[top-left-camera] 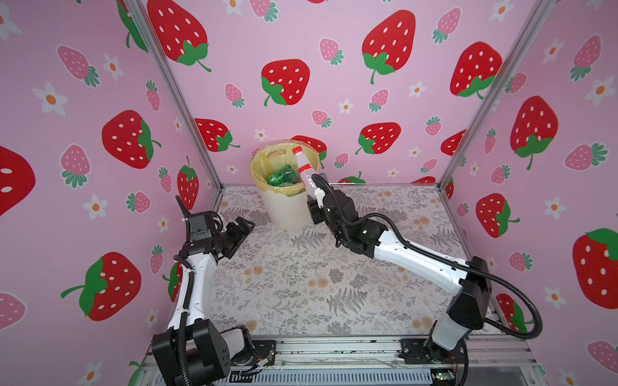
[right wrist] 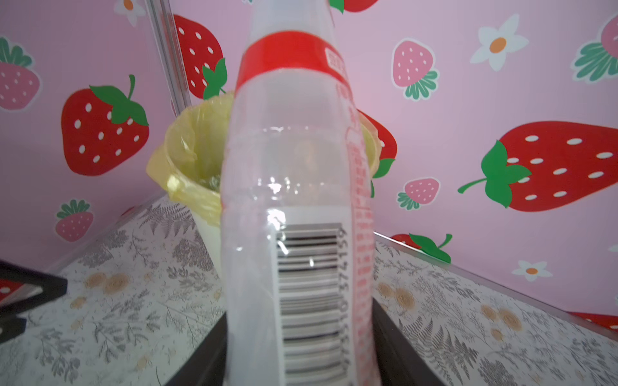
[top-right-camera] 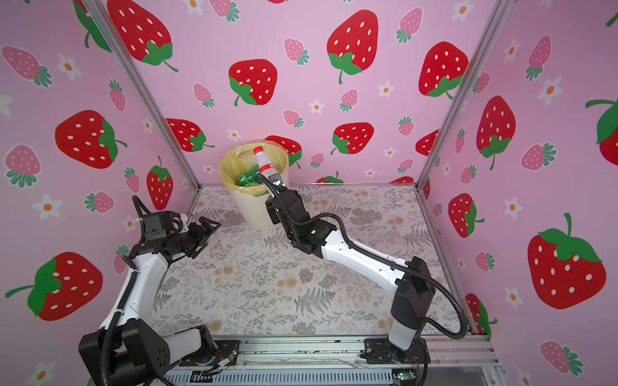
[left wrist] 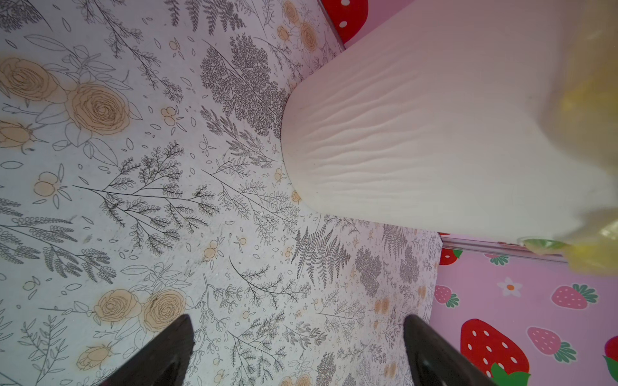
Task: Throw the plastic bottles in the bin
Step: 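Open the right gripper above the bin to drop the clear bottle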
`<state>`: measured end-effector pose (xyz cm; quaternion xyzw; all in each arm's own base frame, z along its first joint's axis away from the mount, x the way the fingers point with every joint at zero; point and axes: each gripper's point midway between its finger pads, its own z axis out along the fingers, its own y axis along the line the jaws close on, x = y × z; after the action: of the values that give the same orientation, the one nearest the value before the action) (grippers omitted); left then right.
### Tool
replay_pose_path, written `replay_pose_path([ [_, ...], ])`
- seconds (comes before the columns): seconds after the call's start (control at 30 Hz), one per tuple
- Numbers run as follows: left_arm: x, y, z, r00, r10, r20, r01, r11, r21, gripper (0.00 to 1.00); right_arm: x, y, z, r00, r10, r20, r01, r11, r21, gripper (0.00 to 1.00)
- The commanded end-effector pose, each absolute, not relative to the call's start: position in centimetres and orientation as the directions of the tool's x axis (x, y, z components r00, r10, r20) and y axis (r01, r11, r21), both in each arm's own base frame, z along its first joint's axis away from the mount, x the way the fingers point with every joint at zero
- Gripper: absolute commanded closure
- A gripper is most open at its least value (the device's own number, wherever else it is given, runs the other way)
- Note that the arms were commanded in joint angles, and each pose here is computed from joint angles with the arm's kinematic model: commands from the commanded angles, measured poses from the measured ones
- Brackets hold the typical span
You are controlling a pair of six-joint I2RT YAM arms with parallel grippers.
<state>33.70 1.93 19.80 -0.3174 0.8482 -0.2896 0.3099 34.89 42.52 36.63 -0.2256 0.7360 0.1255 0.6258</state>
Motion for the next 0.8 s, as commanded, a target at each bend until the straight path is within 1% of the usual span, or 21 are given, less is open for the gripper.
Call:
replay_pose_path([
  [0.0, 33.8, 1.7, 19.8, -0.607, -0.722, -0.332, -0.346, 0.616, -0.707, 0.01, 39.4, 43.5, 39.0, -0.090, -0.193, -0.977, -0.455, 0.881, -0.132, 0.43],
  [0.03, 33.8, 1.8, 19.9, -0.608, -0.720, -0.334, -0.345, 0.619, -0.706, 0.01, 41.0, 44.4, 39.1, -0.096, -0.201, -0.975, -0.460, 0.878, -0.136, 0.34],
  [0.07, 33.7, 1.9, 19.8, -0.606, -0.720, -0.337, -0.349, 0.621, -0.702, 0.01, 42.4, 45.0, 39.2, -0.103, -0.206, -0.973, -0.459, 0.878, -0.138, 0.20],
  [0.1, 33.6, 1.8, 19.8, -0.606, -0.720, -0.338, -0.349, 0.622, -0.700, 0.01, 43.5, 45.5, 39.9, -0.096, -0.198, -0.975, -0.458, 0.879, -0.133, 0.15],
  [0.13, 33.6, 2.0, 19.9, -0.601, -0.721, -0.344, -0.350, 0.625, -0.698, 0.01, 44.2, 45.6, 40.8, -0.083, -0.183, -0.980, -0.455, 0.882, -0.126, 0.13],
  [0.2, 33.5, 2.2, 20.1, -0.598, -0.718, -0.357, -0.349, 0.634, -0.690, 0.01, 44.9, 46.0, 41.2, -0.075, -0.156, -0.985, -0.454, 0.885, -0.105, 0.05],
  [0.3, 33.5, 2.2, 20.0, -0.598, -0.718, -0.355, -0.353, 0.634, -0.689, 0.01, 44.3, 45.6, 42.0, -0.061, -0.103, -0.993, -0.469, 0.881, -0.063, 0.00],
  [0.33, 33.6, 2.2, 20.0, -0.599, -0.719, -0.353, -0.351, 0.632, -0.691, 0.01, 44.0, 45.5, 41.2, -0.069, -0.104, -0.992, -0.480, 0.875, -0.058, 0.01],
  [0.43, 33.7, 2.1, 19.9, -0.601, -0.723, -0.342, -0.353, 0.624, -0.697, 0.01, 42.7, 44.2, 42.6, -0.050, -0.050, -0.997, -0.487, 0.873, -0.019, 0.01],
  [0.77, 33.7, 2.0, 20.0, -0.597, -0.727, -0.339, -0.347, 0.615, -0.708, 0.01, 40.2, 42.8, 43.0, -0.099, -0.049, -0.994, -0.542, 0.841, 0.012, 0.01],
])
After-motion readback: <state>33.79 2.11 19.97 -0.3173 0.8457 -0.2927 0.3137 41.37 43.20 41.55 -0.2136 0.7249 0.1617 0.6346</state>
